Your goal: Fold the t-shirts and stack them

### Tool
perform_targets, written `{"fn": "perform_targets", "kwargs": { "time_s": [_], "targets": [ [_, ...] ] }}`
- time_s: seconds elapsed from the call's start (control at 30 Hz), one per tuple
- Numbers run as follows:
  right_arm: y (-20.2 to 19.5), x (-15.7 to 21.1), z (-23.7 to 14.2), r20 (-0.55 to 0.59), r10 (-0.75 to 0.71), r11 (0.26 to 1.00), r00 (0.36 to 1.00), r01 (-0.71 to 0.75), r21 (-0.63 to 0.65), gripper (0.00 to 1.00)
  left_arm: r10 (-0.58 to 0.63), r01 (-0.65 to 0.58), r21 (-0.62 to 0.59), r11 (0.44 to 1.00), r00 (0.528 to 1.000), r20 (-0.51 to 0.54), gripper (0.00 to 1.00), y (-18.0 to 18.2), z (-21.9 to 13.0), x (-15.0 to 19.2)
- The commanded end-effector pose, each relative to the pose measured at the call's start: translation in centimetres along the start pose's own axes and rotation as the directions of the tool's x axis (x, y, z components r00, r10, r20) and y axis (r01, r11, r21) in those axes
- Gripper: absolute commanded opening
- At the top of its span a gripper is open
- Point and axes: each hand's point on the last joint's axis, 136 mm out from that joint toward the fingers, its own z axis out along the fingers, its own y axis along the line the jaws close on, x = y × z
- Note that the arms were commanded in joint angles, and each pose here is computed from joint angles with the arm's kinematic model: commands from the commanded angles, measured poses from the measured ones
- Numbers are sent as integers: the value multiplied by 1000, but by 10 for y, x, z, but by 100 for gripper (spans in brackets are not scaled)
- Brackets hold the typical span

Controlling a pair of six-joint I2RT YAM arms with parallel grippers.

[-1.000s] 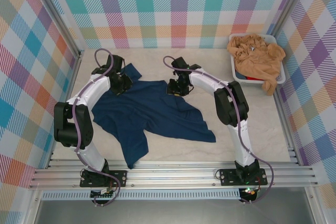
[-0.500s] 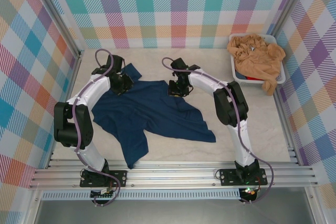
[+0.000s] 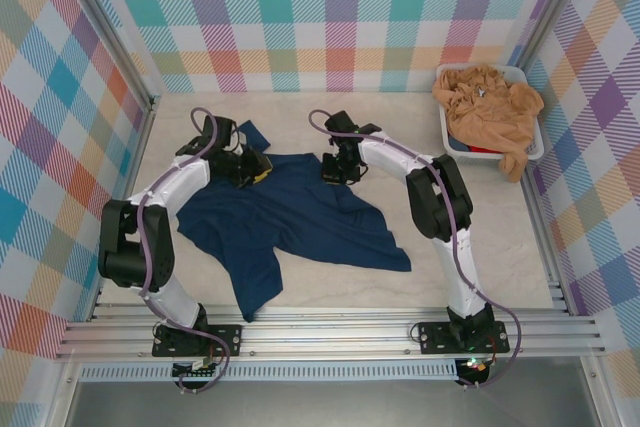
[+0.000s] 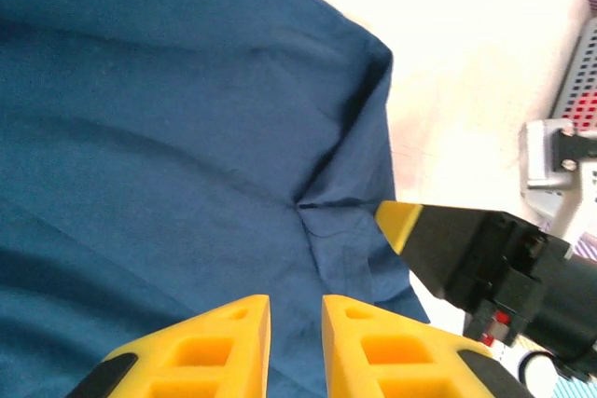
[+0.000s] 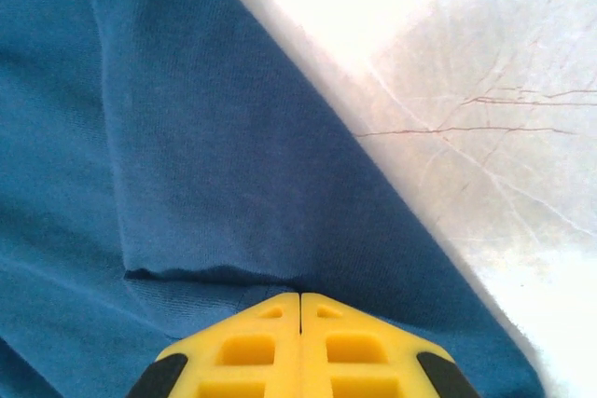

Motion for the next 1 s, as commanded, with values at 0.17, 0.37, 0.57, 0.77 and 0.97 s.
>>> {"fn": "perform_targets", "kwargs": {
  "time_s": [0.17, 0.37, 0.57, 0.77, 0.97],
  "targets": [
    [-22, -35, -57, 138, 48, 997, 989, -56, 52, 0, 56, -56, 28, 998, 998, -9, 21, -18, -12, 11],
    [-80, -75, -61, 164, 148, 980, 975, -167, 112, 0, 65, -65, 1, 998, 998, 0, 21, -21, -13, 6],
    [-142, -116, -66, 220, 242, 945, 945, -280, 166, 0, 72, -71, -14, 997, 997, 25, 20, -29, -15, -8],
    [-179, -143, -61, 226, 300, 913, 927, -348, 214, 0, 68, -64, -60, 996, 996, 62, 22, -28, -17, -30],
    [-195, -162, -68, 264, 319, 904, 910, -376, 205, 5, 21, 0, -141, 990, 989, 147, 28, -13, -23, -79]
  ]
}}
